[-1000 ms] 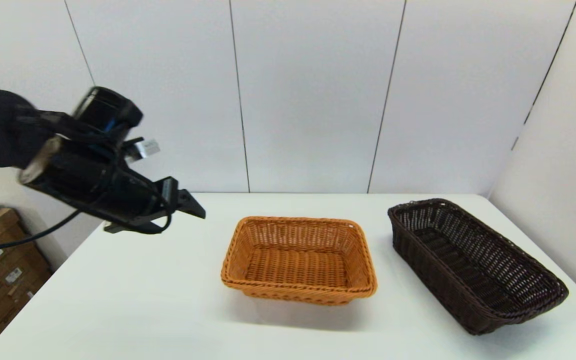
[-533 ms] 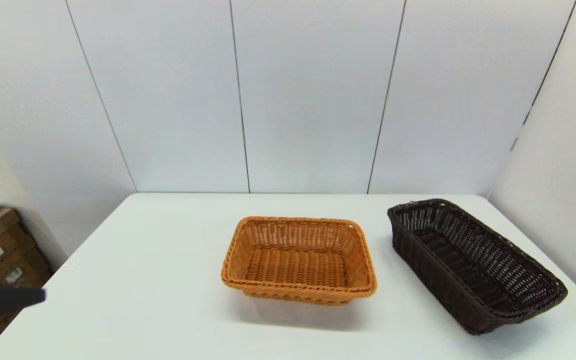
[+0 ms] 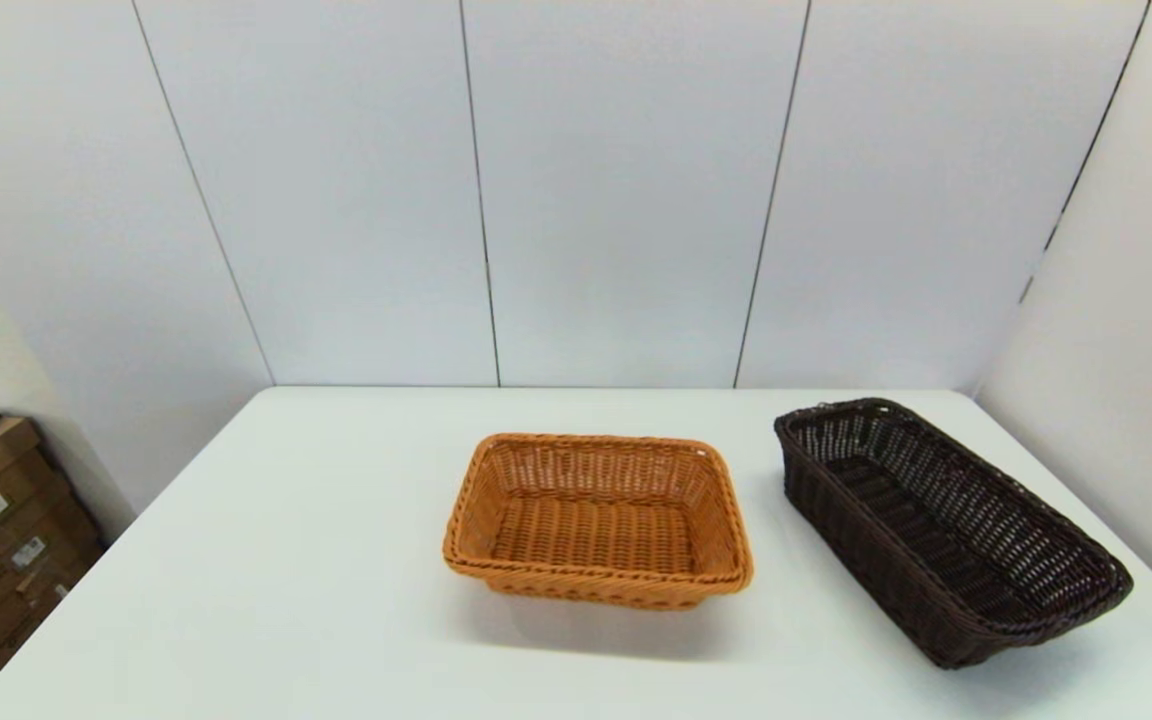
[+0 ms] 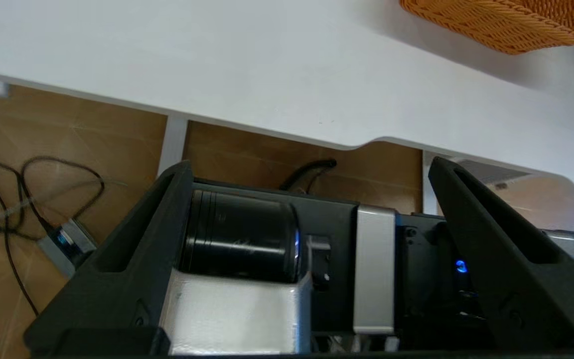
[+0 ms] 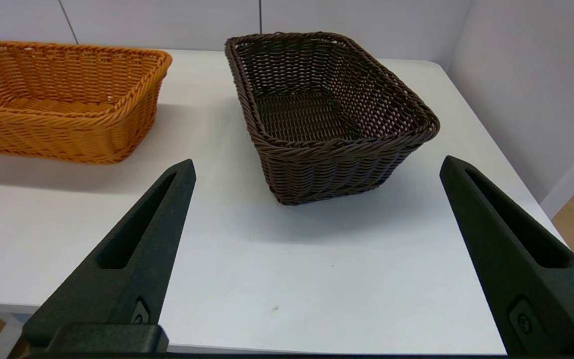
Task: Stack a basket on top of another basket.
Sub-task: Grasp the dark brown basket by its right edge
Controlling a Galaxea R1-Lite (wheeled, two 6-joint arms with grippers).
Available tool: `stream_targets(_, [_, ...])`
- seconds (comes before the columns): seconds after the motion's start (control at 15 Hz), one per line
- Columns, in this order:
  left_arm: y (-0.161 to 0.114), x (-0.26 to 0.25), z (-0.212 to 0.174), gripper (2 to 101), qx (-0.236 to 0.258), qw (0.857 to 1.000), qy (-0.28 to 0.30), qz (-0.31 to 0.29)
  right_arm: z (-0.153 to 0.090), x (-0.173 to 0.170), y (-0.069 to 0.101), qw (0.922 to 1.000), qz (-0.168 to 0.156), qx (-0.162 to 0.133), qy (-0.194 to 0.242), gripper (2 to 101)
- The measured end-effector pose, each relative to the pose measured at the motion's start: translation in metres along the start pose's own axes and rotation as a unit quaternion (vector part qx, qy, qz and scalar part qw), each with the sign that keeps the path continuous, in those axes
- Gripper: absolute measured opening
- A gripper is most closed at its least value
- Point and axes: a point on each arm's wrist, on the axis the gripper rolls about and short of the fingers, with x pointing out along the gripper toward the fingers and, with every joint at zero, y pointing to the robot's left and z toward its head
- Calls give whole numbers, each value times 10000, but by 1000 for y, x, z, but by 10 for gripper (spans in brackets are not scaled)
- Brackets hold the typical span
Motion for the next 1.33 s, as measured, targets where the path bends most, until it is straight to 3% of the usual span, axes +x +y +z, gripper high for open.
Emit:
stream_targets(0.33, [11,3,-39,968,618,9966,-552,-13,0,0,0,10000,2,0,0,973])
stream_targets(0.6, [16,17,-49,970,911,9880,-1239,-146,0,0,0,10000,4,0,0,973])
stream_targets(1.0, [22,68,-45,971,982,9759,-1948,-42,0,0,0,10000,4,-2,0,973])
stream_targets(1.33, [26,106,-40,974,1257,9442,-3044,107,0,0,0,10000,4,0,0,973])
